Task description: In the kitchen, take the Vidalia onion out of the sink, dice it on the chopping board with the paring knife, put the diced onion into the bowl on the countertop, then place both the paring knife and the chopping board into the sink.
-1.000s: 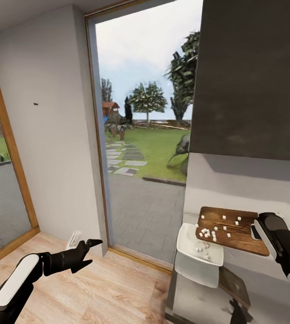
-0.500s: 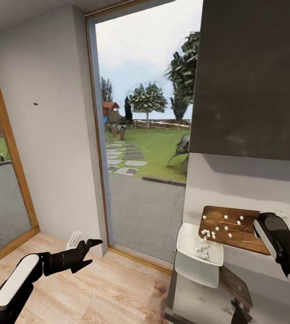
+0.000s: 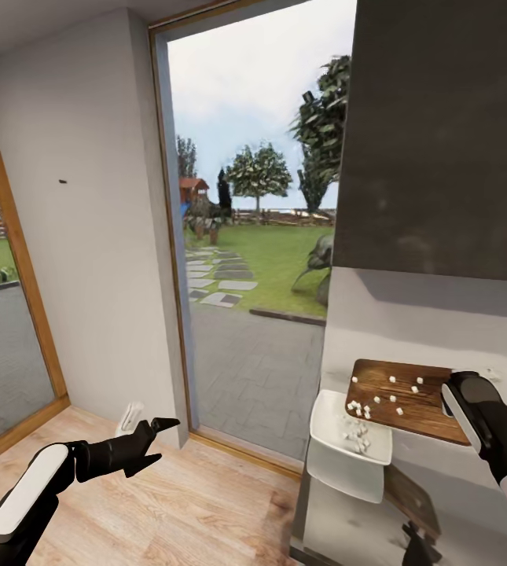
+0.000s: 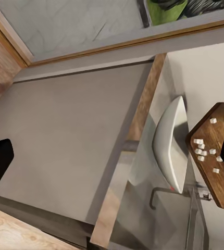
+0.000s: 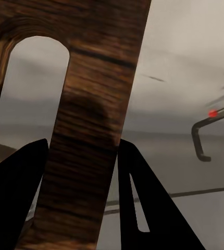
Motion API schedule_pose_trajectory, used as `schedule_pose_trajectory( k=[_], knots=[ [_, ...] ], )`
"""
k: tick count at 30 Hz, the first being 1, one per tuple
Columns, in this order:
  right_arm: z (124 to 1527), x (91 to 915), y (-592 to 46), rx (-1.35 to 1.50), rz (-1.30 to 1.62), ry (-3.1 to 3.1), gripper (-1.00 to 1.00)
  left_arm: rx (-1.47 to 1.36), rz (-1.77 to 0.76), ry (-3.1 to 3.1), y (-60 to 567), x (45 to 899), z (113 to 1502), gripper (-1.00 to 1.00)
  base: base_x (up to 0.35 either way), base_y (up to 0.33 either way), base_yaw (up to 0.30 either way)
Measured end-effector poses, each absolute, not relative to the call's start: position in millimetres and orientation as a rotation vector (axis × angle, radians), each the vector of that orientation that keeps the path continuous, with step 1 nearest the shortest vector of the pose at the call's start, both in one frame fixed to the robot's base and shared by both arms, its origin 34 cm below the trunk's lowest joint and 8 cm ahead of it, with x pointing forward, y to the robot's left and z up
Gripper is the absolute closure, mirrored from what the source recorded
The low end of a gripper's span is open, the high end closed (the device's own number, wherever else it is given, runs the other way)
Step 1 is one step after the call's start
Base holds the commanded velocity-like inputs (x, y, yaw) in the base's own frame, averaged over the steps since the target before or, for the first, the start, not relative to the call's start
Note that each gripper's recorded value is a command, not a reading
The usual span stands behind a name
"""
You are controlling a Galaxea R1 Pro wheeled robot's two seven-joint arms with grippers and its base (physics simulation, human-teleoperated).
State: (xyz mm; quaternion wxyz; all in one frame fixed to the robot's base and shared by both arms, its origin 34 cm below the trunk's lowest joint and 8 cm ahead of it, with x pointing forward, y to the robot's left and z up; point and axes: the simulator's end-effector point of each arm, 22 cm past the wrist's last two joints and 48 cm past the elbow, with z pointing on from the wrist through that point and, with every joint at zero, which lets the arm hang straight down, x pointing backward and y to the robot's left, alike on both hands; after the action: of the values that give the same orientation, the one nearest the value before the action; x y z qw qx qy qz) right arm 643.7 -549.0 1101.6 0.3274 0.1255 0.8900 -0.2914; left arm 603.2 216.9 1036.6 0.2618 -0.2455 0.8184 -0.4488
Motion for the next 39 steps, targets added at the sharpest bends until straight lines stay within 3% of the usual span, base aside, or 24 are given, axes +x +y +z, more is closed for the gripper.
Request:
schedule_pose_trajectory(
  k=[39],
  knots=[
    [1110.0,641.3,-558.0,0.355,-0.836,2.288,1.0,-0.664,-1.214,2.215,216.9,603.2,1036.6,-1.0,0.0,0.002,0.0]
  ],
)
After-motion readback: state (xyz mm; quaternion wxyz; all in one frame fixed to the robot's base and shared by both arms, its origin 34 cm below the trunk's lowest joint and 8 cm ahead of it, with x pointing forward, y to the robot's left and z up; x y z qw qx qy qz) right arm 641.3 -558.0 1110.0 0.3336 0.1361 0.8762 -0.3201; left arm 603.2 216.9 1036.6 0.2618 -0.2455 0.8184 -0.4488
